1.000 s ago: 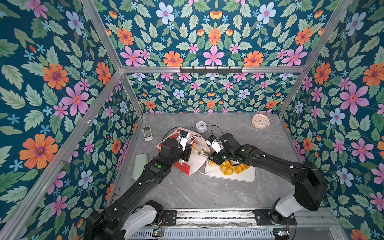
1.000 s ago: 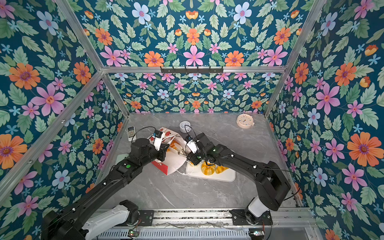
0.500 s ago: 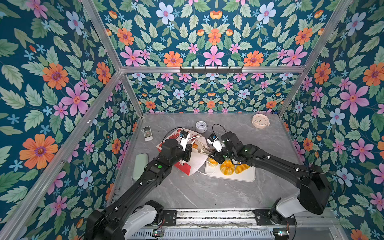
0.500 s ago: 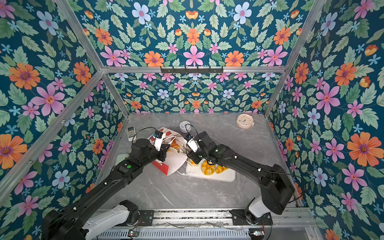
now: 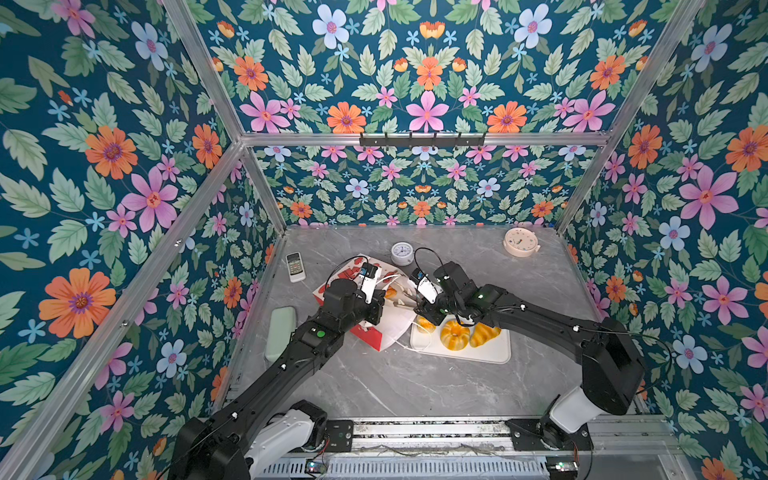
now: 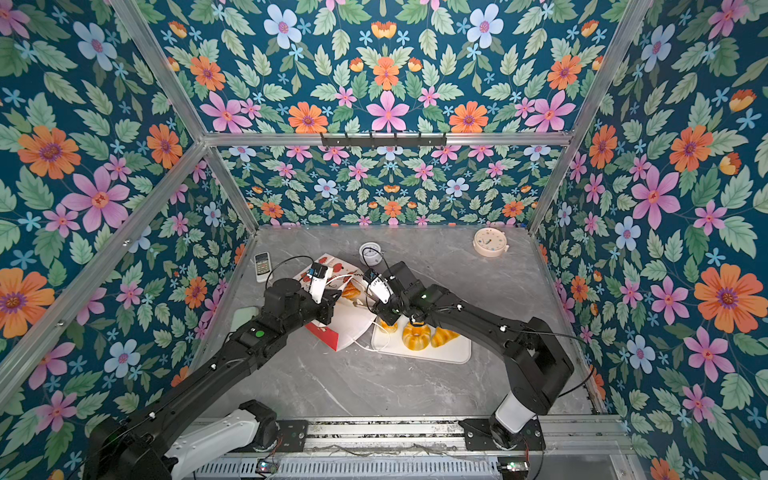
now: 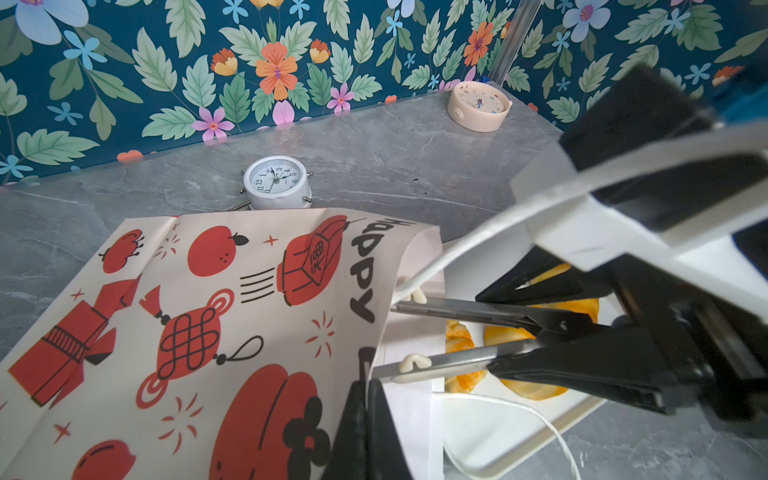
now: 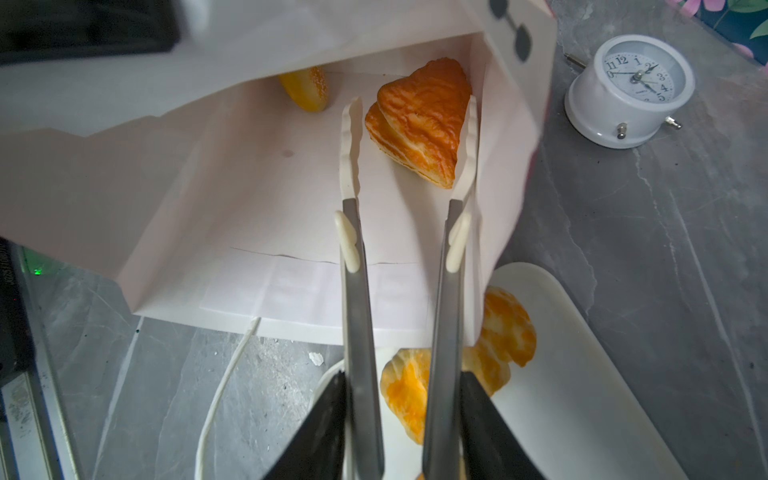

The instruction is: Take the fake bread out of the paper bag

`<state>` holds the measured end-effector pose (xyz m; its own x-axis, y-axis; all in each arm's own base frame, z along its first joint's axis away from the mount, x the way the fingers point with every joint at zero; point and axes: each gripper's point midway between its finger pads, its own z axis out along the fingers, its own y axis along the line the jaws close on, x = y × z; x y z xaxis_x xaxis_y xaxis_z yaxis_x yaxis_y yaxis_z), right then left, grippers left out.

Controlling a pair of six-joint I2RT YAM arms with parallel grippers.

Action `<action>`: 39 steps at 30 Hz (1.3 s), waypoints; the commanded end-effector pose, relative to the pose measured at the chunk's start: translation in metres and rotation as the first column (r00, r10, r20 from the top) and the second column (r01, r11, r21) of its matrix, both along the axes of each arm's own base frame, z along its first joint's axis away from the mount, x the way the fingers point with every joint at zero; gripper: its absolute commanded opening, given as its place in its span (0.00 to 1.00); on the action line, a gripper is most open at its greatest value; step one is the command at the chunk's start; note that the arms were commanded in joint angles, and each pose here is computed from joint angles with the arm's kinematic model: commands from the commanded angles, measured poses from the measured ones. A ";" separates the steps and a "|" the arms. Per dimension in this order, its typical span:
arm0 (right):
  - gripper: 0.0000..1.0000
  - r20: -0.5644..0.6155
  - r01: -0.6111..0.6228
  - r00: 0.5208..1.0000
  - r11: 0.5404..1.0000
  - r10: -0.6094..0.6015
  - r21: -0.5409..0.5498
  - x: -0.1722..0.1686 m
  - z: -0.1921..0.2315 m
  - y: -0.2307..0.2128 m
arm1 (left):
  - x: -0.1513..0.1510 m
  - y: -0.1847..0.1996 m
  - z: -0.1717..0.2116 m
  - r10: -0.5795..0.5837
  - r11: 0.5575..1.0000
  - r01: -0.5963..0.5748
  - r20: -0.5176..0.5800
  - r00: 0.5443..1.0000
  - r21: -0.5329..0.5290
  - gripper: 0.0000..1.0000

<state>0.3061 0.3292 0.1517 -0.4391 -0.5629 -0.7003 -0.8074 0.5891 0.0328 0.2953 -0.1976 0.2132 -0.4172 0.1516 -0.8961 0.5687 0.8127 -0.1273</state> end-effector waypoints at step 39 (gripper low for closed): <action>0.37 -0.023 -0.005 1.000 1.000 0.005 -0.024 -0.017 -0.003 -0.002 | 0.003 -0.004 0.010 -0.009 0.999 0.010 0.035 0.999 -0.032 0.00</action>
<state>0.2834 0.3203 0.1344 -0.4592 -0.6334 -0.6229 -0.8203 0.5714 0.0237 0.2960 -0.2001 0.2132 -0.4139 0.1464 -0.8985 0.5757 0.8066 -0.1338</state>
